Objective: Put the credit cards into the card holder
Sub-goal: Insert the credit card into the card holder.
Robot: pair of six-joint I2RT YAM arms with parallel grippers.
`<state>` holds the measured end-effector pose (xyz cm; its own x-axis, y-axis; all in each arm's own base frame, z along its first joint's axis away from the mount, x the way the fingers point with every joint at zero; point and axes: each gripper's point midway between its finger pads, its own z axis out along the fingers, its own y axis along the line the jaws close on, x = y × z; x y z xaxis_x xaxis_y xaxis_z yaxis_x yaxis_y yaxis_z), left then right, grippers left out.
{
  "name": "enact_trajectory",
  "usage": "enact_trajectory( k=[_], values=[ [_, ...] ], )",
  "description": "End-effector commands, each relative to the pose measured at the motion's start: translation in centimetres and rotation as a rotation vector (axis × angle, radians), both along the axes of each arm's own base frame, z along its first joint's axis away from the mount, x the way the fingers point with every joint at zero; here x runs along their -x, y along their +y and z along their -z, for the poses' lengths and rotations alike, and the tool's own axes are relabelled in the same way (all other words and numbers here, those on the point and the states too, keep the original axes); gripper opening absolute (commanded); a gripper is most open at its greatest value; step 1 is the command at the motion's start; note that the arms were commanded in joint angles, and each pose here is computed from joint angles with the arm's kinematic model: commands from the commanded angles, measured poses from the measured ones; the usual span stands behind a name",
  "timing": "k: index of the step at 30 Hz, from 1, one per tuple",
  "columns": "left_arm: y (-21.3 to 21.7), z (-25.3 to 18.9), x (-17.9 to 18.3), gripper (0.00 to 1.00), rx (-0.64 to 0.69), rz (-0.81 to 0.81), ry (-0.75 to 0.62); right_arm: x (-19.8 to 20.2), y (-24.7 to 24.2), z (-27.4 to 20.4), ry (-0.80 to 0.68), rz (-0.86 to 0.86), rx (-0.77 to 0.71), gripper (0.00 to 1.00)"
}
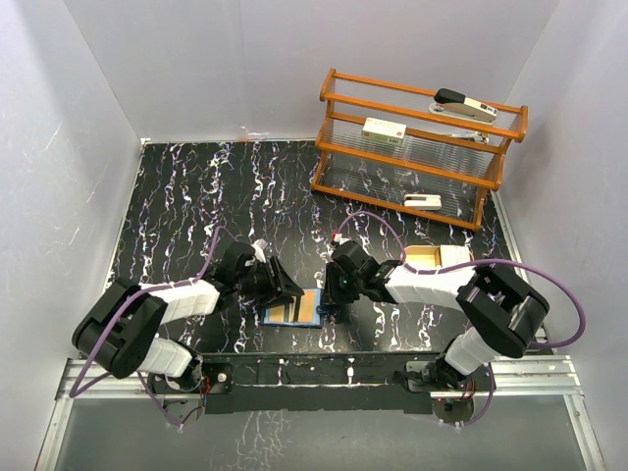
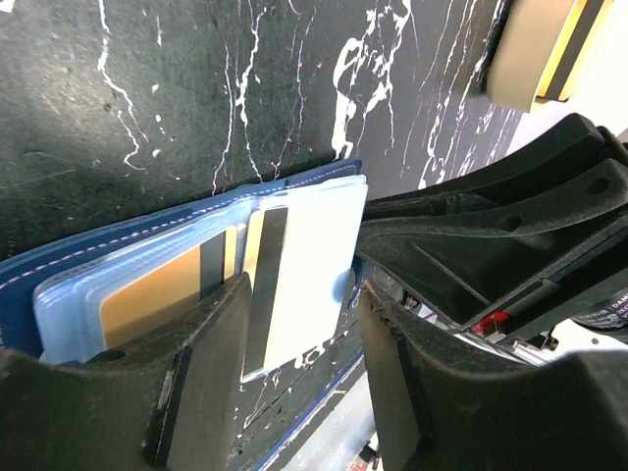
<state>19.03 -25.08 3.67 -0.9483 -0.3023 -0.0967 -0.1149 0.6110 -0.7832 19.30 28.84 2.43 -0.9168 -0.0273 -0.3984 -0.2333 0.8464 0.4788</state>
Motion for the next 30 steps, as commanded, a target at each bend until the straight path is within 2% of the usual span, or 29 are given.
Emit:
enact_trajectory(
  k=[1,12,19,24,30],
  values=[
    [-0.4,0.3,0.7,0.47,0.001,0.01,0.024,0.2,-0.1,0.8,0.0,-0.001,0.011,0.13],
    [0.6,-2.1,-0.3,0.48,-0.091,0.01,-0.049,-0.2,-0.2,-1.0,-0.027,0.003,0.014,0.13],
    [1.0,-1.3,0.2,0.49,-0.109,0.017,-0.042,-0.6,0.3,-2.9,-0.048,0.005,-0.009,0.18],
    [0.8,-0.8,0.1,0.49,-0.102,0.027,-0.038,-0.6,1.0,-3.1,-0.048,-0.006,-0.027,0.25],
    [0.6,0.3,0.4,0.49,-0.097,0.038,-0.013,-0.4,1.6,-2.0,-0.029,-0.018,-0.026,0.22]
  ],
)
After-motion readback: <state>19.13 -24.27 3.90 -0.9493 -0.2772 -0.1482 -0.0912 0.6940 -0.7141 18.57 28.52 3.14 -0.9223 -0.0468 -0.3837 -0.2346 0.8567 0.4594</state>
